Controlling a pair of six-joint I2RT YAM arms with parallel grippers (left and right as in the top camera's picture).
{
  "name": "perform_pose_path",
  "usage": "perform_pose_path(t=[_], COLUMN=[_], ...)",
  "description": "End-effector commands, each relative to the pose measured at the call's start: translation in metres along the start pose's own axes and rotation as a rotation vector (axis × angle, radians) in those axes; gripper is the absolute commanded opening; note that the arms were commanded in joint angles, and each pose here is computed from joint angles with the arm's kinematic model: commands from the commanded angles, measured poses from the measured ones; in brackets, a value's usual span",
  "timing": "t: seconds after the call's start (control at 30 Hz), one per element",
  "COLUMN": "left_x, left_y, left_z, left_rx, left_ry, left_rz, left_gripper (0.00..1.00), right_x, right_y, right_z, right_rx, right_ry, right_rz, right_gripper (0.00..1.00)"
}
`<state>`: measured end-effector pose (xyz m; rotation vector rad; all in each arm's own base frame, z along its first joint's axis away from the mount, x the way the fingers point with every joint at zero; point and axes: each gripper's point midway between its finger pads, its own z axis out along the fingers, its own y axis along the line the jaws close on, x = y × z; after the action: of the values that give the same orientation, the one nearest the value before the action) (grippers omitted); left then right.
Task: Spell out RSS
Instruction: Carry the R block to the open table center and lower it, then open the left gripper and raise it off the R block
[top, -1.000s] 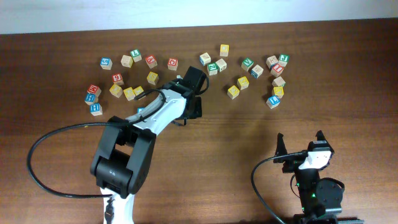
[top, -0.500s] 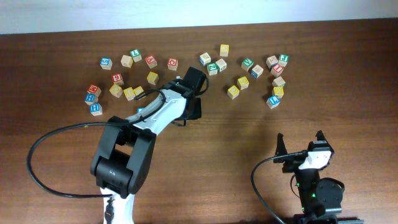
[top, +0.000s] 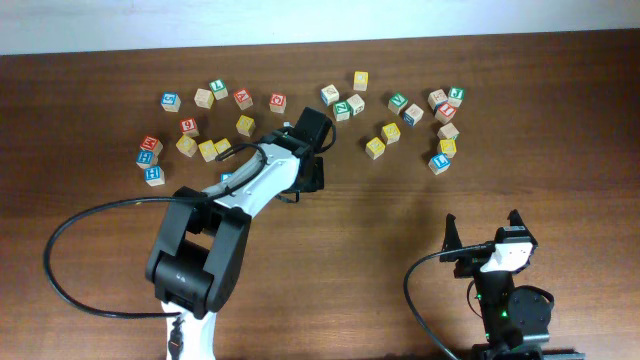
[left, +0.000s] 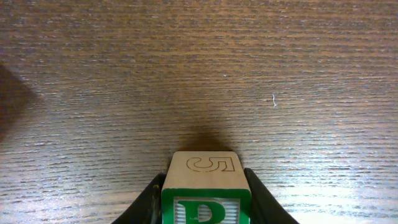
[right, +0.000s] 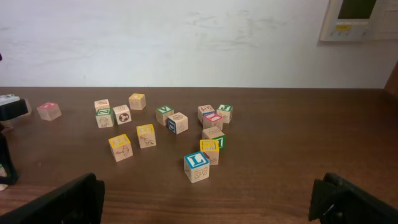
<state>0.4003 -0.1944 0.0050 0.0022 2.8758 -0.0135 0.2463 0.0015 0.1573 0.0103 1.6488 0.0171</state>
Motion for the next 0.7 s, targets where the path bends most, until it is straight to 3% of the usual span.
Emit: perform_pose_path(t=[0.0, 0.37, 0.67], left_x=[0.003, -0.021, -0.057], left_y=[0.003, -0.005, -0.013], left_z=[0.006, -0.027, -0.089], left_rx=[-0.019, -0.013, 0.007], left_ry=[0.013, 0.002, -0.040], left_rz=[-0.001, -0.002, -0.013], left_gripper=[0.36, 0.42, 0.45], right_x=[0.003, 0.003, 0.003], right_y=[-0.001, -0.001, -0.001], right_z=[0.000, 0.000, 0.000], right_rx=[0.006, 0.006, 0.006], right_ry=[0.005, 0.005, 0.005], right_rz=[-0.006, -0.006, -0.006], right_gripper=[0.98, 0.98, 0.98])
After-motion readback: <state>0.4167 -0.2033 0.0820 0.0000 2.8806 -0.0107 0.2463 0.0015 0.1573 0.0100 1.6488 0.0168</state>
